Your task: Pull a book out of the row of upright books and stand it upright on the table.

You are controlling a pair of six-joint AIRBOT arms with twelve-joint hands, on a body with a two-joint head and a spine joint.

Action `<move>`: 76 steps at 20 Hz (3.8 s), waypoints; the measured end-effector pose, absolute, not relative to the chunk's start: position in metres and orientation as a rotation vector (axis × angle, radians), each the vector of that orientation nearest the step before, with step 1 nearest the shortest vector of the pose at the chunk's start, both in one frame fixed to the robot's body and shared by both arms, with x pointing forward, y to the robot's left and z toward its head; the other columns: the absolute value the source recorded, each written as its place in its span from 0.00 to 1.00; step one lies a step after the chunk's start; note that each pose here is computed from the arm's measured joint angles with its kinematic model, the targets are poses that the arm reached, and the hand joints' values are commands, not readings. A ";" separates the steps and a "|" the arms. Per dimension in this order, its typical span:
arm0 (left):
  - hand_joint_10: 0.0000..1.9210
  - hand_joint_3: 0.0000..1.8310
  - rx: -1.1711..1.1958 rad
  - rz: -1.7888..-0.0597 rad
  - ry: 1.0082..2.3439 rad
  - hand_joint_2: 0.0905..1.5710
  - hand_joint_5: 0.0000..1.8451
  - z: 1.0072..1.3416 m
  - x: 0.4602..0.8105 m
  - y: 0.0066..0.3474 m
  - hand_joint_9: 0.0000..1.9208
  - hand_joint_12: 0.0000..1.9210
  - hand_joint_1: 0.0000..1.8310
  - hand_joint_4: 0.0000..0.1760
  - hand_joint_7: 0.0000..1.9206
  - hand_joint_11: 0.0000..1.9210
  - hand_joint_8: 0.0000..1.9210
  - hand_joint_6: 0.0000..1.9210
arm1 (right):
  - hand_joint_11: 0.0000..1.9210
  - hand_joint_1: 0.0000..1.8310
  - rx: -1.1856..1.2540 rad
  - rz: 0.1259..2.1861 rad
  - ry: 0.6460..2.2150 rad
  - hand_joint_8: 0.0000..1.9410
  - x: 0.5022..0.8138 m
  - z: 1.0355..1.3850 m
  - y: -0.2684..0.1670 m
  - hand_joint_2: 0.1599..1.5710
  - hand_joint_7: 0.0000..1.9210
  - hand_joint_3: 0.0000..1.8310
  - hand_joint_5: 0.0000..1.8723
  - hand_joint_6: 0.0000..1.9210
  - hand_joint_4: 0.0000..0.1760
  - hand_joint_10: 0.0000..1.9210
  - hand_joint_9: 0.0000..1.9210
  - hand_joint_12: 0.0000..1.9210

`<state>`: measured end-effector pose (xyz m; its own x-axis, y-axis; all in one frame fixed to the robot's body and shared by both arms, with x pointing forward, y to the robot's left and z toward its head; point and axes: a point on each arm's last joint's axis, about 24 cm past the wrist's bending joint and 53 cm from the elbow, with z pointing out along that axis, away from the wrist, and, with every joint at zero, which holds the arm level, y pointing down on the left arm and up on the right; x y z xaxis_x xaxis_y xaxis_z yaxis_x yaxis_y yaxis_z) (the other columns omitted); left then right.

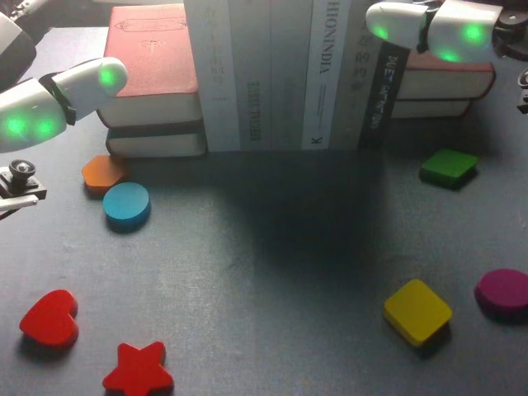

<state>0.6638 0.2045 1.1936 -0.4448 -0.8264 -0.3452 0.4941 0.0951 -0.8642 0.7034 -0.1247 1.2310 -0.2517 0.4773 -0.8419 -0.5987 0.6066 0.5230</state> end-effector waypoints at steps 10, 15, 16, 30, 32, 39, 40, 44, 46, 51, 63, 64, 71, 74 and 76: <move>0.00 0.00 -0.377 -1.584 1.309 0.88 0.08 1.191 0.665 0.205 0.00 0.06 0.20 0.00 0.02 0.00 0.00 0.00 | 0.00 0.12 -0.124 1.088 1.451 0.00 0.689 1.250 -0.110 0.88 0.05 0.00 0.30 0.42 0.00 0.00 0.00 0.00; 0.00 0.00 -0.383 -1.585 1.298 0.87 0.09 1.193 0.664 0.207 0.00 0.07 0.22 0.00 0.03 0.00 0.00 0.00 | 0.00 0.32 -0.202 1.129 1.431 0.00 0.652 1.247 -0.107 0.89 0.04 0.00 0.25 0.83 0.72 0.00 0.00 0.00; 0.00 0.00 -0.383 -1.585 1.297 0.87 0.09 1.192 0.664 0.208 0.00 0.07 0.23 0.03 0.03 0.00 0.00 0.00 | 0.00 0.35 -0.211 1.132 1.434 0.00 0.646 1.245 -0.109 0.89 0.04 0.00 0.25 0.89 0.94 0.00 0.00 0.00; 0.00 0.00 -0.394 -1.582 1.293 0.86 0.10 1.191 0.664 0.211 0.02 0.03 0.24 0.00 0.03 0.02 0.00 0.00 | 0.00 0.13 -0.258 1.251 1.417 0.00 0.606 1.238 -0.108 0.90 0.00 0.00 0.00 0.00 0.33 0.00 0.00 0.00; 0.00 0.00 -0.396 -1.581 1.292 0.86 0.10 1.191 0.664 0.212 0.01 0.08 0.25 0.00 0.03 0.00 0.00 0.00 | 0.00 0.25 -0.253 1.225 1.399 0.00 0.608 1.248 -0.122 0.86 0.00 0.00 0.00 0.00 0.24 0.00 0.00 0.00; 0.00 0.00 -0.420 -1.578 1.289 0.87 0.09 1.185 0.668 0.213 0.00 0.03 0.19 0.09 0.03 0.00 0.00 0.00 | 0.00 0.60 -0.313 1.112 1.442 0.00 0.629 1.254 -0.127 0.71 0.00 0.00 0.00 0.00 0.37 0.00 0.00 0.00; 0.00 0.00 -0.419 -1.574 1.288 0.86 0.09 1.186 0.670 0.214 0.00 0.00 0.18 0.31 0.02 0.00 0.00 0.00 | 0.00 0.64 -0.361 1.075 1.450 0.00 0.632 1.257 -0.118 0.69 0.00 0.00 0.00 0.00 0.38 0.00 0.00 0.00; 0.00 0.00 -0.425 -1.570 1.289 0.85 0.11 1.185 0.670 0.216 0.00 0.00 0.22 0.33 0.03 0.00 0.00 0.01 | 0.00 0.67 -0.536 0.915 1.454 0.00 0.640 1.270 -0.090 0.63 0.00 0.00 0.00 0.00 0.55 0.00 0.00 0.00; 0.00 0.00 -0.428 -1.566 1.298 0.85 0.11 1.182 0.670 0.216 0.00 0.00 0.21 0.38 0.03 0.00 0.00 0.00 | 0.00 0.67 -0.613 0.827 1.461 0.00 0.640 1.268 -0.084 0.63 0.00 0.00 0.00 0.00 0.66 0.00 0.00 0.00; 0.00 0.00 -0.429 -1.570 1.312 0.85 0.09 1.177 0.671 0.212 0.00 0.00 0.20 0.41 0.02 0.00 0.00 0.00 | 0.00 0.60 -0.797 0.626 1.491 0.00 0.642 1.256 -0.076 0.67 0.00 0.00 0.00 0.00 0.74 0.00 0.00 0.00; 0.00 0.00 -0.442 -1.574 1.315 0.85 0.08 1.174 0.672 0.212 0.00 0.00 0.17 0.46 0.01 0.00 0.00 0.00 | 0.00 0.65 -1.088 0.637 1.526 0.71 0.620 1.218 -0.017 0.73 0.42 0.00 0.50 0.51 0.00 0.79 0.19 1.00; 0.00 0.00 -0.443 -1.578 1.317 0.85 0.08 1.172 0.673 0.210 0.00 0.00 0.17 0.46 0.01 0.00 0.00 0.00 | 0.00 0.65 -1.104 0.675 1.531 0.72 0.614 1.216 -0.013 0.73 0.42 0.00 0.51 0.50 0.00 0.80 0.19 1.00; 0.00 0.00 -0.441 -1.576 1.317 0.86 0.05 1.173 0.673 0.211 0.00 0.00 0.12 0.49 0.00 0.00 0.00 0.00 | 0.00 0.66 -1.103 0.777 1.496 0.70 0.595 1.239 -0.015 0.73 0.35 0.00 0.53 0.57 0.00 0.81 0.03 1.00; 0.00 0.00 -0.442 -1.578 1.316 0.85 0.06 1.173 0.673 0.211 0.00 0.00 0.19 0.57 0.01 0.00 0.00 0.00 | 0.00 0.67 -1.133 0.829 1.480 0.66 0.577 1.244 -0.015 0.70 0.40 0.00 0.56 0.50 0.00 0.81 0.09 1.00; 0.00 0.00 -0.446 -1.577 1.314 0.85 0.05 1.171 0.674 0.211 0.00 0.01 0.21 0.62 0.00 0.01 0.00 0.00 | 0.00 0.66 -1.136 0.877 1.478 0.70 0.565 1.247 -0.017 0.71 0.42 0.00 0.54 0.47 0.00 0.81 0.10 1.00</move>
<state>0.6741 0.2107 1.1711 -0.4376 -0.8478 -0.2996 0.4480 0.0833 -0.8901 0.5652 -0.0174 1.2466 -0.0228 -0.2058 -0.9783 -0.9572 0.2868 -0.0380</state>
